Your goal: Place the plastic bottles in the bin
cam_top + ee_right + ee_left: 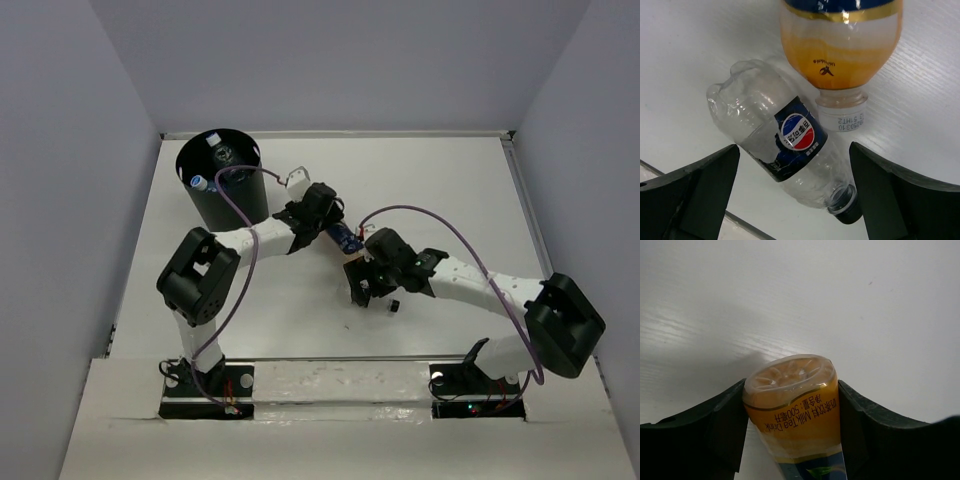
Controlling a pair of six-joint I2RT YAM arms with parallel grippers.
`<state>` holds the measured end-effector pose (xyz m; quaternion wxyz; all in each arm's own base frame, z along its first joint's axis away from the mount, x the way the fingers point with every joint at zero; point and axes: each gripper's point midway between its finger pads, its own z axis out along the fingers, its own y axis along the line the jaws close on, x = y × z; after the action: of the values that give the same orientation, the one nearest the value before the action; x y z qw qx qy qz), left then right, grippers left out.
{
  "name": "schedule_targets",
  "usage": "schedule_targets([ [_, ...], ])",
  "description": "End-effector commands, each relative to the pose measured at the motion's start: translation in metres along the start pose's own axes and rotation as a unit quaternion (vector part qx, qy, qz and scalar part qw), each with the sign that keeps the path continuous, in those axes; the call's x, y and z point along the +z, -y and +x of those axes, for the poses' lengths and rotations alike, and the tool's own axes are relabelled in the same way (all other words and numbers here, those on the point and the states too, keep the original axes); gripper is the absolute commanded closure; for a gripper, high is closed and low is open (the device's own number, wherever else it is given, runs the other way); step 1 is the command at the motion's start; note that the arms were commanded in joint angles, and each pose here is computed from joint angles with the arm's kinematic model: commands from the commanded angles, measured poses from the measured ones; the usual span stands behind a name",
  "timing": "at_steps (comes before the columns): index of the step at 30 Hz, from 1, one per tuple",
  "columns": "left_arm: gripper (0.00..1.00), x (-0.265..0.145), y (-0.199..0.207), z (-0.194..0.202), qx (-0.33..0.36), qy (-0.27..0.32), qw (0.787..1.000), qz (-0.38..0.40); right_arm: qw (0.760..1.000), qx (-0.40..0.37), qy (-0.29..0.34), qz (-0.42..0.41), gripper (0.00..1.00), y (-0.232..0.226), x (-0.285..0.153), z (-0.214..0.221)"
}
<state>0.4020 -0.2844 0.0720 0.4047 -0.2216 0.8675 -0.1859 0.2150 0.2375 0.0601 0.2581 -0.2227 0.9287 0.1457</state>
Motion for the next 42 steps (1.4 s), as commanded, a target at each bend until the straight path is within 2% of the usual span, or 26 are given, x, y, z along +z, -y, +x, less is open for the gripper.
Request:
schedule_targets([
  [1, 0.65, -0.048, 0.04, -0.074, -0.001, 0.093, 0.994, 0.054, 0.999, 0.006, 0.026, -0.039, 0.06, -0.015, -0.015, -0.015],
  [3, 0.69, -0.059, 0.045, -0.085, 0.006, 0.106, 0.992, 0.061, 0.998, 0.009, 0.036, -0.054, 0.11, -0.02, -0.018, -0.016],
  [5, 0.71, -0.084, 0.062, -0.111, 0.001, 0.133, 0.987, 0.087, 0.997, 0.008, 0.035, -0.071, 0.11, -0.024, -0.019, -0.012],
  [10, 0.71, -0.132, 0.083, -0.16, -0.001, 0.186, 0.976, 0.114, 0.996, 0.009, 0.018, -0.088, 0.03, -0.027, -0.013, 0.005],
  [15, 0.71, -0.182, 0.09, -0.222, 0.0, 0.233, 0.965, 0.119, 0.993, 0.002, 0.027, -0.113, 0.01, -0.034, -0.011, 0.003],
  [20, 0.71, -0.218, 0.043, -0.292, -0.014, 0.276, 0.957, 0.093, 0.991, -0.004, 0.014, -0.134, 0.02, -0.043, -0.002, 0.004],
  [24, 0.71, -0.259, 0.007, -0.329, 0.013, 0.315, 0.948, 0.046, 0.991, -0.01, 0.006, -0.135, 0.06, -0.043, 0.005, 0.006],
  [27, 0.7, -0.282, -0.019, -0.347, 0.042, 0.336, 0.941, -0.001, 0.99, -0.014, 0.006, -0.137, 0.12, -0.047, 0.009, 0.005],
  [30, 0.7, -0.305, -0.06, -0.368, 0.045, 0.387, 0.916, -0.098, 0.99, -0.006, 0.013, -0.138, 0.28, -0.049, 0.011, 0.0],
  [31, 0.7, -0.311, -0.07, -0.374, 0.039, 0.404, 0.907, -0.116, 0.99, -0.003, 0.02, -0.138, 0.39, -0.049, 0.012, -0.003],
  [34, 0.7, -0.319, -0.077, -0.388, 0.019, 0.438, 0.888, -0.141, 0.99, 0.003, 0.034, -0.139, 0.5, -0.05, 0.008, -0.01],
  [37, 0.71, -0.316, -0.075, -0.404, 0.014, 0.457, 0.874, -0.167, 0.987, 0.007, 0.054, -0.149, 0.52, -0.054, 0.001, -0.016],
  [42, 0.71, -0.315, -0.082, -0.425, 0.034, 0.495, 0.836, -0.235, 0.984, 0.012, 0.081, -0.159, 0.57, -0.056, -0.008, -0.024],
])
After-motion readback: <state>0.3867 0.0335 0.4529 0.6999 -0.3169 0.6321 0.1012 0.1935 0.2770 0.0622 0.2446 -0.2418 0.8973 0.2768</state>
